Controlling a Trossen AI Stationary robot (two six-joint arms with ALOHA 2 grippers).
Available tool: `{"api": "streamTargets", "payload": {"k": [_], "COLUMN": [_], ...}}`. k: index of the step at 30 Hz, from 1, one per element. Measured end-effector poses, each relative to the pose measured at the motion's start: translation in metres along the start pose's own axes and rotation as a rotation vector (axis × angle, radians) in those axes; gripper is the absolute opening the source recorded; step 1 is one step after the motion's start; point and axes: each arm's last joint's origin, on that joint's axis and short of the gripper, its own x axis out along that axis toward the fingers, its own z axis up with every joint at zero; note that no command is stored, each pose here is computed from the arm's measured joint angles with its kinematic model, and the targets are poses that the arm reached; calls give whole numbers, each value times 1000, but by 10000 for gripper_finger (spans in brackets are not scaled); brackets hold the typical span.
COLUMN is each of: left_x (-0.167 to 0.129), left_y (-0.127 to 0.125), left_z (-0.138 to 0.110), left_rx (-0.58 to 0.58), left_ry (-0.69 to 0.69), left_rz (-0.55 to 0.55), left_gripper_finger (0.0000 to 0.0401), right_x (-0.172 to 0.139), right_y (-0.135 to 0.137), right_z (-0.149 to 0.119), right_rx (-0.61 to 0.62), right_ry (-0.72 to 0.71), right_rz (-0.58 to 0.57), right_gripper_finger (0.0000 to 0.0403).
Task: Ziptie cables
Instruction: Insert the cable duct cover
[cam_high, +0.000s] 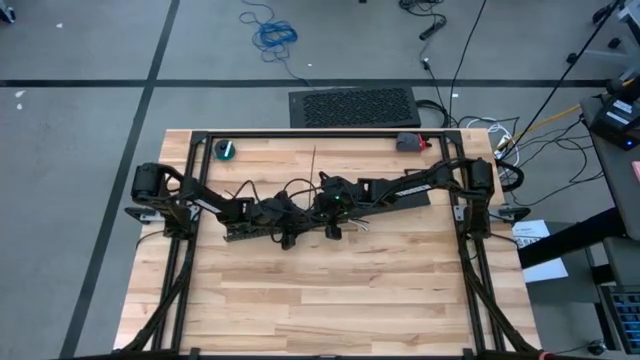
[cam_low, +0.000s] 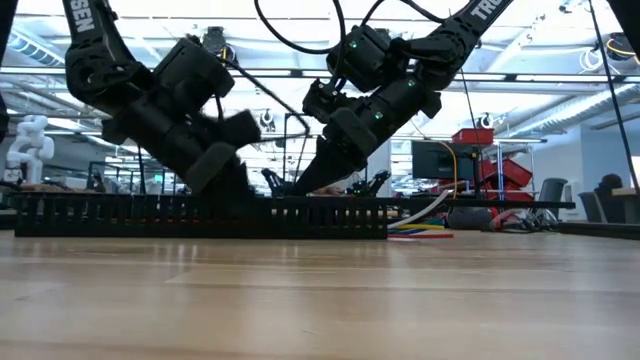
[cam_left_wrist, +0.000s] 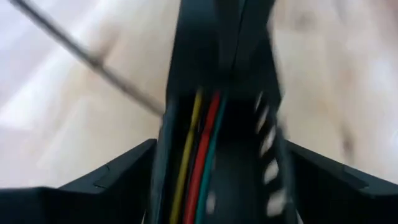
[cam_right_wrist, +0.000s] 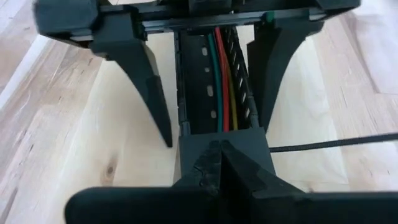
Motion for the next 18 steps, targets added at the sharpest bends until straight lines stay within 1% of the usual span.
{"api": "streamTargets", "payload": {"k": [3,5,14,18], "left_x": [0,0,0,0], "left_y": [1,1,-1,-1], "left_z": [-6,-7,-6,-5], "left_rx": [-16,-16,2,11], "left_ry": [67,77,51,49], "left_rz": [13,16,21,21], "left_gripper_finger": [316,311,261,255], "right_x": [0,0,0,1], "right_y": [0,0,1,6], "right_z": [0,0,2,7], "right_rx": [0,0,-13,-38], "right_ry": [1,1,-16,-71], "right_rz": [-1,-1,-2,-3], "right_gripper_finger": [0,0,0,0]}}
